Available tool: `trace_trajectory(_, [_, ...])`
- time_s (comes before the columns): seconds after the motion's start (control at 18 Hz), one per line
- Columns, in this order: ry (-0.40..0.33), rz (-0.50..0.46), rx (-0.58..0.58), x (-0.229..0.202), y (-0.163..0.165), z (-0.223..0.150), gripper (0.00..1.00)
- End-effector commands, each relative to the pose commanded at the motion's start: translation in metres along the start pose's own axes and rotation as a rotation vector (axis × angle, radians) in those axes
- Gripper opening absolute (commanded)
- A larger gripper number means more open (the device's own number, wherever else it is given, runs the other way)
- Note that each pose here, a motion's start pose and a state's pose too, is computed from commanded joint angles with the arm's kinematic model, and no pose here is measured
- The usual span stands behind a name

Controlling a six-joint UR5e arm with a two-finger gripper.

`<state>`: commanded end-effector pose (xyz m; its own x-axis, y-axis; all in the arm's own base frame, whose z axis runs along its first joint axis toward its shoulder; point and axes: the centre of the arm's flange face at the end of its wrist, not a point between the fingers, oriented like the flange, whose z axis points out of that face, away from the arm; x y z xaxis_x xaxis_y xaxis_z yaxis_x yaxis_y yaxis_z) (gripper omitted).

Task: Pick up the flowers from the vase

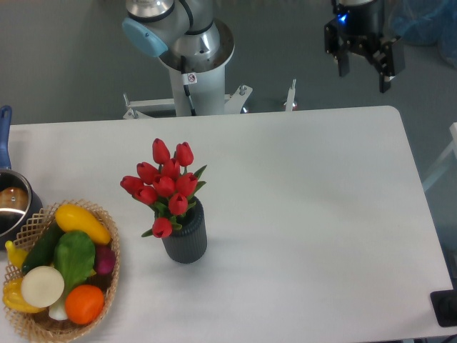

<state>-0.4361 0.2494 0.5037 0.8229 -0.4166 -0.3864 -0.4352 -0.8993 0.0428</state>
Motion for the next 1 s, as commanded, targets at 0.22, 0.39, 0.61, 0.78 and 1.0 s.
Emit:
trace_trajectory(0.22, [-0.005,0.000,0.000,-0.002,0.000,-0.003,1.00])
trace_trajectory(0.39, [0.000,0.001,0.001,-0.001,-0.001,0.000,1.00])
trace_trajectory(0.61, [0.001,0.003,0.002,0.000,-0.001,0.002,1.00])
trace_trajectory(0.78, [0.003,0.003,0.002,0.000,-0.001,0.002,1.00])
trace_trajectory(1.0, [0.012,0.002,0.004,0.004,-0.002,0.008,1.00])
